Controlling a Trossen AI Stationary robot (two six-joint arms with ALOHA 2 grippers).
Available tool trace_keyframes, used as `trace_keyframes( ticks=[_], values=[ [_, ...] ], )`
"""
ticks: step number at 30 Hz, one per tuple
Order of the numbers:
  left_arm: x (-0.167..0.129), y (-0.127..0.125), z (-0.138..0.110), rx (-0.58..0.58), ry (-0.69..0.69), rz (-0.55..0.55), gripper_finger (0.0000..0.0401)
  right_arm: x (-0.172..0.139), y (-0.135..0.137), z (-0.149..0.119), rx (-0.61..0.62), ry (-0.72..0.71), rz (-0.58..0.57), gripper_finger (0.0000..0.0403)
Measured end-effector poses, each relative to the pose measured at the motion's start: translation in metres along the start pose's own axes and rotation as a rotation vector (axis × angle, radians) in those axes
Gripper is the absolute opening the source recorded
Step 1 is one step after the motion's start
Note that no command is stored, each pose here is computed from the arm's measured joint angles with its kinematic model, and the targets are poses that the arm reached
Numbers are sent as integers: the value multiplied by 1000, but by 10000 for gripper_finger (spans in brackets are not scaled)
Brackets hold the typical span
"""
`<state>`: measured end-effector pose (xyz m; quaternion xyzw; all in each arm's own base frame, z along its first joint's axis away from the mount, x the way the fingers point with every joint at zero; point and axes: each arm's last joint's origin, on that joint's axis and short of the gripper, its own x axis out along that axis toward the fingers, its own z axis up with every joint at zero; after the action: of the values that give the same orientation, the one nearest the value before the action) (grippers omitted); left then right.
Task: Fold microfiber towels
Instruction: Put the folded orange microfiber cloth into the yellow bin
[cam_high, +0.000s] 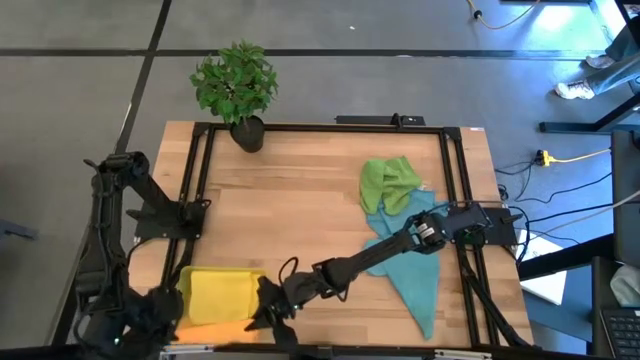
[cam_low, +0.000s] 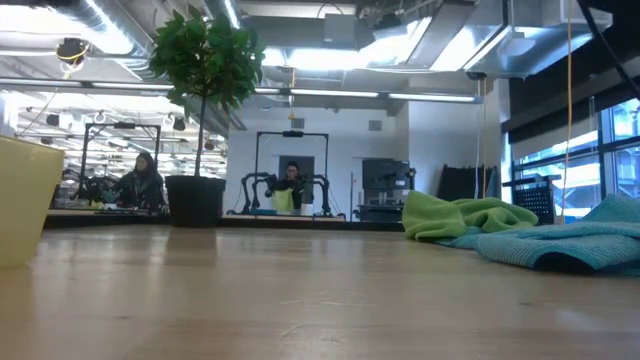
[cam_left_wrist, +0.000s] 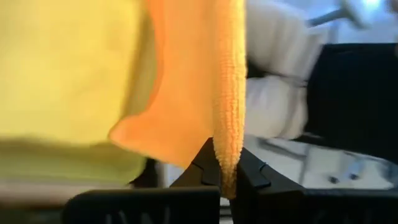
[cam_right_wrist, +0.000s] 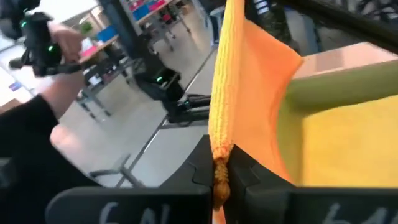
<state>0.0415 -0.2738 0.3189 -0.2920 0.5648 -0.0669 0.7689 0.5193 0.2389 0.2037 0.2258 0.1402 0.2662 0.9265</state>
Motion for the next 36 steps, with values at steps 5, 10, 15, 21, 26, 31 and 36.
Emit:
trace_keyframes(
  ticks=[5,10,15,21,26,31,36],
  values=[
    [1,19,1,-32,15,192,0,-1,-15,2,22,-15,-78,9],
    [13,35,2,-21,4,291,0,-1,-22,-1,4,-8,-166,9],
    [29,54,0,-22,-3,378,0,-7,-44,-3,22,63,-300,9],
    [44,72,-3,-16,-15,442,0,-11,-55,-5,3,96,-400,10],
    [49,80,-2,-9,-25,476,1,-14,-62,-5,1,125,-432,12],
    [53,86,-4,-24,38,511,27,-17,-67,-10,-41,192,-489,33],
    [59,98,-1,-49,86,594,74,-19,-70,-13,-84,196,-579,64]
  ],
)
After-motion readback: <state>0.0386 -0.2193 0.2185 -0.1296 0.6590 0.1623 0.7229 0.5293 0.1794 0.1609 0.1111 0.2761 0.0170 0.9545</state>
